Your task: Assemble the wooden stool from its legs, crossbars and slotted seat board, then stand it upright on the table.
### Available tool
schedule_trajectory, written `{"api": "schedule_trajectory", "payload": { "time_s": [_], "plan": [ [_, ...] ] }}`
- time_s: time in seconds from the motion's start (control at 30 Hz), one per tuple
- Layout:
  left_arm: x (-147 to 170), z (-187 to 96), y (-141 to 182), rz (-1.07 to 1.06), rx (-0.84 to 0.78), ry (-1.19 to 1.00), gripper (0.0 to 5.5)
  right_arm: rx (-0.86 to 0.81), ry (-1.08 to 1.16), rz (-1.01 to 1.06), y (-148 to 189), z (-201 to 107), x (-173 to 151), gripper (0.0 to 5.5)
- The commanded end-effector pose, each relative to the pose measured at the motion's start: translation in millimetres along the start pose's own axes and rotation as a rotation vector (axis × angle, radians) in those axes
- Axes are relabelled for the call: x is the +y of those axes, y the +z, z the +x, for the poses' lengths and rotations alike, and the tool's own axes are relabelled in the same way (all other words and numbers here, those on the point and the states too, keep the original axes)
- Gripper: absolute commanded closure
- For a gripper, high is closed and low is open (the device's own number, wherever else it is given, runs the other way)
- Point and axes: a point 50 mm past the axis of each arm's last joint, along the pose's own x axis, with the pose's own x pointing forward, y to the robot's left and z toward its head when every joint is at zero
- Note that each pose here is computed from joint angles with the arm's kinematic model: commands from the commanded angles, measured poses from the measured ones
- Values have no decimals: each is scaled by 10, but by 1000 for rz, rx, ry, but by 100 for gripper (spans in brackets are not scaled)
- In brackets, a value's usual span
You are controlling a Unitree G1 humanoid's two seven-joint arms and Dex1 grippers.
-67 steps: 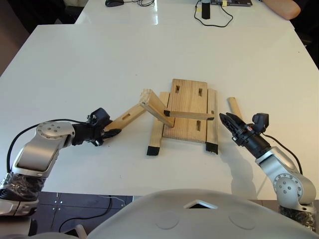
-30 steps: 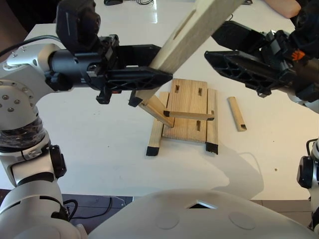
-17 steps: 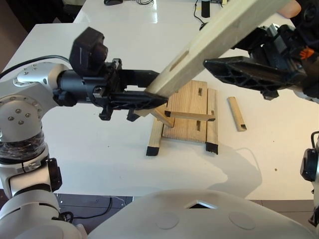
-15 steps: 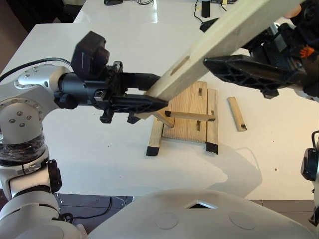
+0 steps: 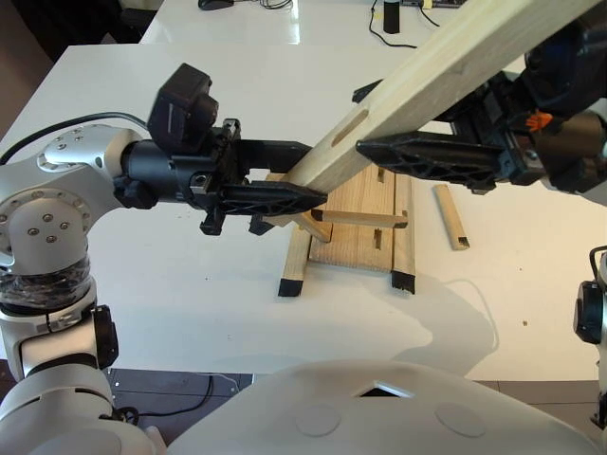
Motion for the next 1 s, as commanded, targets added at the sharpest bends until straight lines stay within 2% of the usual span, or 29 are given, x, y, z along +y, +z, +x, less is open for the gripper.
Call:
{"api": "schedule_trajectory", "payload": {
  "time_s": [0.03,0.2,0.23,0.4,0.57,0.77,1.0],
  "plan": [
    [4,27,19,16,9,0,350,51,20,-7,-36,-24,49,344],
    [86,46,43,19,9,67,350,44,0,-31,-32,-38,28,344],
    [96,43,66,16,-7,68,314,26,-17,-33,-15,-44,8,344],
    [113,14,256,-7,-144,47,245,4,-96,-69,35,-108,-86,347],
    [190,-21,406,2,-243,124,172,-15,-165,-121,145,-209,-146,347],
    [411,-161,424,31,-269,310,170,-51,-258,-156,295,-380,-226,347],
    [558,-232,188,26,-199,400,170,-78,-246,-116,246,-404,-146,347]
  ]
}}
